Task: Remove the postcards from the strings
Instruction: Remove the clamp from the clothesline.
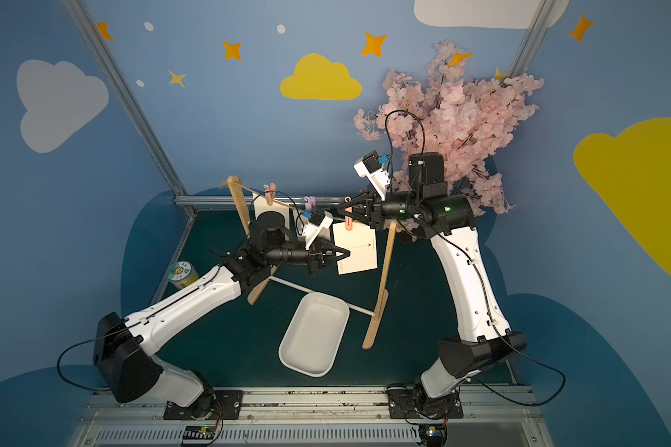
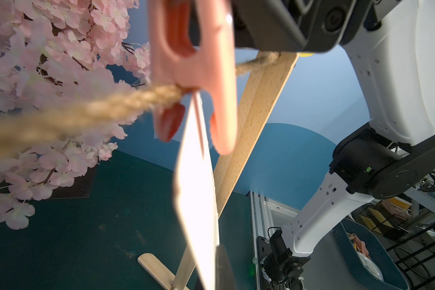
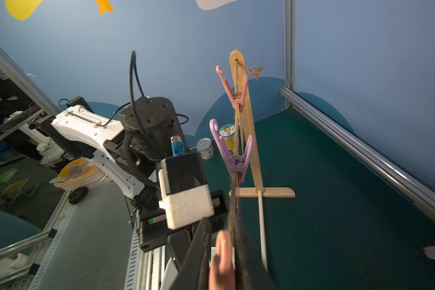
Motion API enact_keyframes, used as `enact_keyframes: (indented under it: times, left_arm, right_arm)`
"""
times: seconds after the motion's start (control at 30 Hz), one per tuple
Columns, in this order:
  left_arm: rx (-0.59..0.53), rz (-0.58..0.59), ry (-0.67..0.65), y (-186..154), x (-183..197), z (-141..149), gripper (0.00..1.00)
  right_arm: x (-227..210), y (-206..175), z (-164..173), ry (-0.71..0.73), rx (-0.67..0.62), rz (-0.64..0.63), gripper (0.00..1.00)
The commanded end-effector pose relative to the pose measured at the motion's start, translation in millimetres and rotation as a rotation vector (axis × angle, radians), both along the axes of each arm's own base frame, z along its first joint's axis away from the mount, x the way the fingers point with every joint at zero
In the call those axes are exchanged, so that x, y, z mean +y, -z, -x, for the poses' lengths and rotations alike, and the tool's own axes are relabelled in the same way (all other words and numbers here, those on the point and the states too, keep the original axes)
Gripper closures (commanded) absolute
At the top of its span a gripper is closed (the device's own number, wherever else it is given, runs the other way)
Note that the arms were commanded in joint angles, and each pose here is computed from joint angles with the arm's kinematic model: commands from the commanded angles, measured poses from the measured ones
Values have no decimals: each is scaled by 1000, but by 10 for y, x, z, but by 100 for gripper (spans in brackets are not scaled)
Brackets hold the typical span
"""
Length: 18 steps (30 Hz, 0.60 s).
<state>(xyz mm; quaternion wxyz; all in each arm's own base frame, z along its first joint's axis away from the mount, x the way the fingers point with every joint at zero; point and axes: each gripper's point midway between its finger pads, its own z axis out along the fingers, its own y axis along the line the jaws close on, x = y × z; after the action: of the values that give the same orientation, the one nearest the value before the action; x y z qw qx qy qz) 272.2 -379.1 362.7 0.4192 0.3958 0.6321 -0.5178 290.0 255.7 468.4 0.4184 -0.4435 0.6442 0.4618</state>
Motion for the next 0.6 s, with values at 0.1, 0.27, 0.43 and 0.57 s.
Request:
enact_keyframes:
  times: [0.1, 0.27, 0.43, 0.57]
  left_arm:
    - [-7, 27, -8, -38, 60, 81, 97]
    - [7, 25, -10, 15, 72, 114, 97]
    - [10, 23, -11, 51, 68, 128, 97]
    - [13, 23, -14, 71, 70, 144, 97]
  right_arm:
    - [-96, -186, -21, 140, -103, -20, 100]
    - [-155, -307, 13, 185, -138, -45, 100]
    - [-186, -428, 72, 198, -192, -79, 100]
    - [-210, -523, 136, 203, -226, -108, 100]
